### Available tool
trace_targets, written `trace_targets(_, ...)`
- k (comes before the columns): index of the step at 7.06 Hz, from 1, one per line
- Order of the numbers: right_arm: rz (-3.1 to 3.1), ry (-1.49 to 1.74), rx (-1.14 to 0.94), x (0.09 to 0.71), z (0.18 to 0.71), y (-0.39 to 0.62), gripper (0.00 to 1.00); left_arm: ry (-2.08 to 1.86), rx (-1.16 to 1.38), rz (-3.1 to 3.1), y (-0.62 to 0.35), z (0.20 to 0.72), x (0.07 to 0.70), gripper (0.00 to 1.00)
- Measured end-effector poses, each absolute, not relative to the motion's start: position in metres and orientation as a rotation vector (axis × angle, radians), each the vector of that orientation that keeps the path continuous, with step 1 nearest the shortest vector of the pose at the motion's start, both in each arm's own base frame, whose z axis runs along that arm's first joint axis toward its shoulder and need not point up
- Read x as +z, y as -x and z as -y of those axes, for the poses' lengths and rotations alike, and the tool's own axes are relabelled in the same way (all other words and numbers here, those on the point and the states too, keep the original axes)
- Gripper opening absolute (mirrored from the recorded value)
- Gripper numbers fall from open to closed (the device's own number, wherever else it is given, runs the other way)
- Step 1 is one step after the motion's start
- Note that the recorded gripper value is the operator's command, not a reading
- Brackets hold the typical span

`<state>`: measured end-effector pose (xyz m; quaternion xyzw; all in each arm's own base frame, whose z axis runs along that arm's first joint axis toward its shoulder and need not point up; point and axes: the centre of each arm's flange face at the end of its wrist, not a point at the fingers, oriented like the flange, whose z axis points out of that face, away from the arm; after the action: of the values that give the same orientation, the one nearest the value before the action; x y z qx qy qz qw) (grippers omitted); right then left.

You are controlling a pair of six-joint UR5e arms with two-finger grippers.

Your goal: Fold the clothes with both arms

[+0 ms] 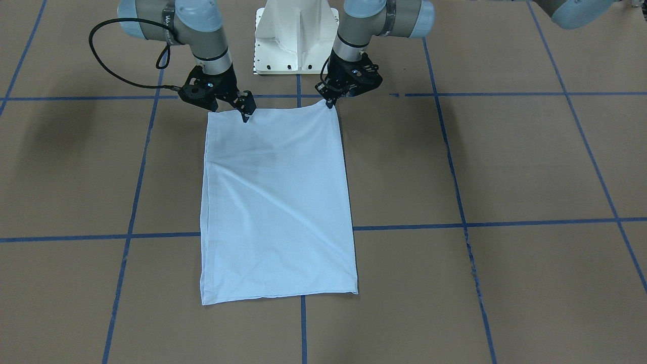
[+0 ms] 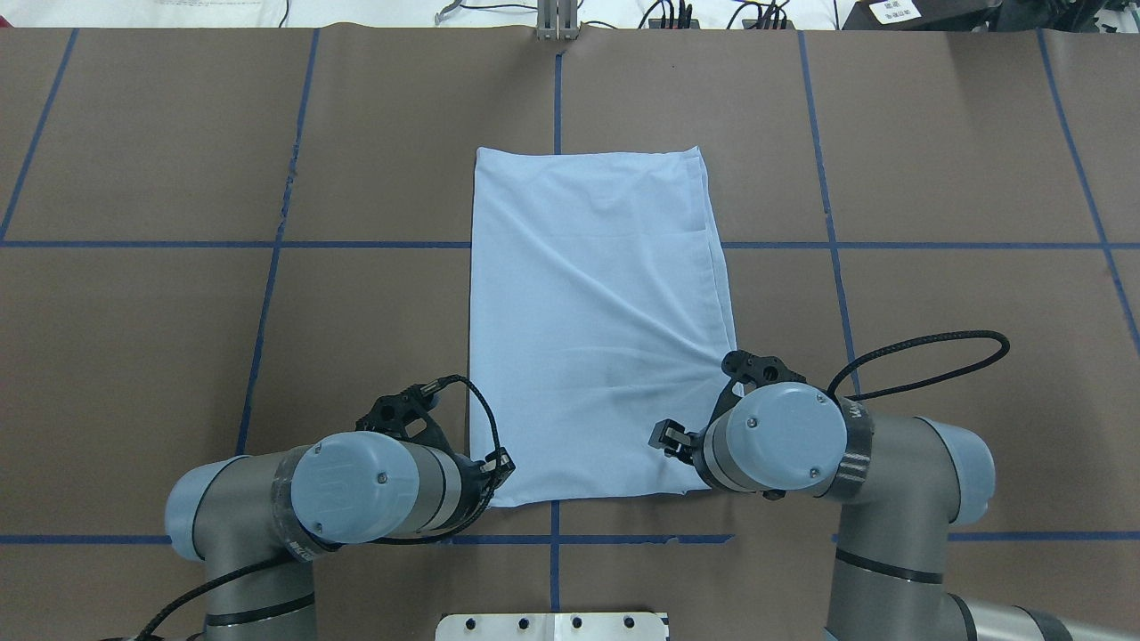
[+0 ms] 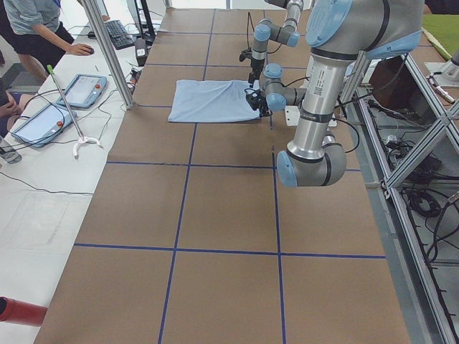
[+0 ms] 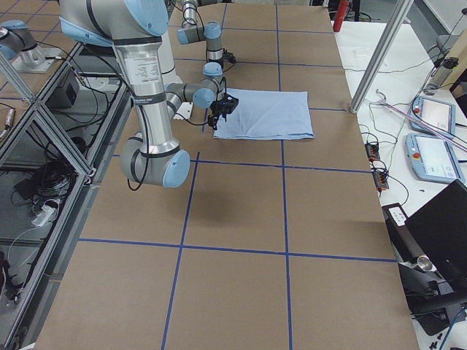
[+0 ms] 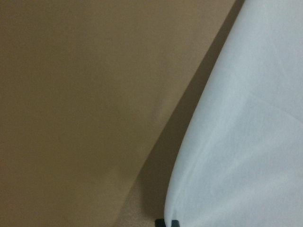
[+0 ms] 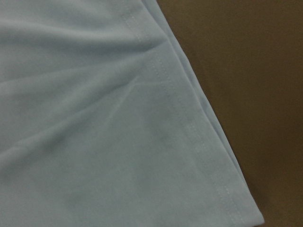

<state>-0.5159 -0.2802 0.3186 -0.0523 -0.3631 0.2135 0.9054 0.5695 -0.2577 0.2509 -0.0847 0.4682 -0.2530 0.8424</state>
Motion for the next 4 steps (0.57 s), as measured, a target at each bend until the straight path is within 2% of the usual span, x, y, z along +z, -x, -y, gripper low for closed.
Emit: trace_targets(4, 0.721, 0.117, 0.433, 0.313, 0.264, 0.545, 1.0, 0.18, -0.533, -0.992, -0.57, 0.257, 0.249, 0.0)
